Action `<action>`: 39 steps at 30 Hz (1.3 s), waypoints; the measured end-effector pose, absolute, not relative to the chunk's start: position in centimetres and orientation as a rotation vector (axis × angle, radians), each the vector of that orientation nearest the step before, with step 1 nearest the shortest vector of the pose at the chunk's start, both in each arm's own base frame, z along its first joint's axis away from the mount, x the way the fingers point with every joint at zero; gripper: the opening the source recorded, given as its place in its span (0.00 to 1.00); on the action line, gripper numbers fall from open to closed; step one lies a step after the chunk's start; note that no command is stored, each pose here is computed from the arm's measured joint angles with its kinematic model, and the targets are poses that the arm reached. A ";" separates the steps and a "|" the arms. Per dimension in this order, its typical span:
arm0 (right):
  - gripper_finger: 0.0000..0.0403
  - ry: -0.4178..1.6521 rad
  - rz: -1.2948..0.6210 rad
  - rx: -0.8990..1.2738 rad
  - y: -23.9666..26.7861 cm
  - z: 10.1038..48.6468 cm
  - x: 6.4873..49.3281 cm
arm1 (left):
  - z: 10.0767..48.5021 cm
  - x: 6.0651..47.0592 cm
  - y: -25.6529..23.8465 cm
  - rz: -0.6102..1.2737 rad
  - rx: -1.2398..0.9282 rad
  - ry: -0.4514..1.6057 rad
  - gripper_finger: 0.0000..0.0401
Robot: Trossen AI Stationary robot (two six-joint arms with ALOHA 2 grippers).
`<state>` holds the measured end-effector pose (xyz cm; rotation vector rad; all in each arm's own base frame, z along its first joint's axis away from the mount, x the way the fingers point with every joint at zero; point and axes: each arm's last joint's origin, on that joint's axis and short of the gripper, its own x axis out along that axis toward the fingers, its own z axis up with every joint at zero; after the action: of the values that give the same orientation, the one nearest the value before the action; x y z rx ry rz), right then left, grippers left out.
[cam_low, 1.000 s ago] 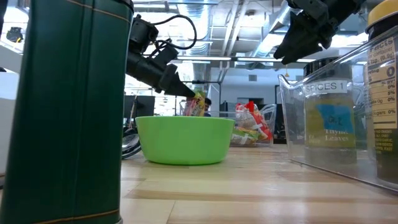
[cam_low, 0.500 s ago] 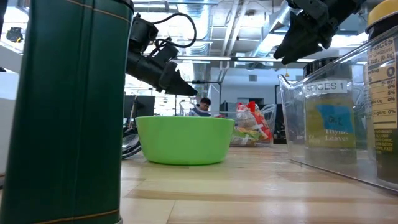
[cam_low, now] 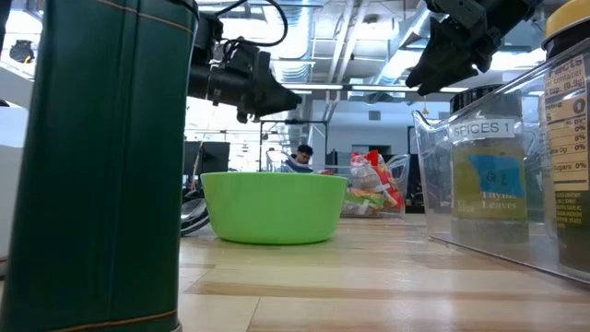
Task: Pick & Place Food Item
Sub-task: Put the blue baby spoon into the white bin
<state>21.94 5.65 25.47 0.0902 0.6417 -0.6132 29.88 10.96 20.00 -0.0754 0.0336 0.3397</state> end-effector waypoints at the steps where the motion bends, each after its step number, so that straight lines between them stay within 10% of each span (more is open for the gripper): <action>1: 0.67 0.642 -0.613 0.090 5.6 25.5 21.9 | 20.0 29.9 10.9 0.339 -0.077 0.038 0.25; 13: 0.67 0.642 -0.613 0.090 5.6 25.5 21.9 | 18.1 29.9 9.9 0.327 -0.187 0.219 0.01; 39: 0.67 0.642 -0.612 0.090 5.7 25.4 21.9 | 24.4 21.2 5.8 0.452 -0.042 0.458 0.00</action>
<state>21.94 5.67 25.45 0.0903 0.6425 -0.6117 21.20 5.84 24.44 -0.0424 0.4577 0.4518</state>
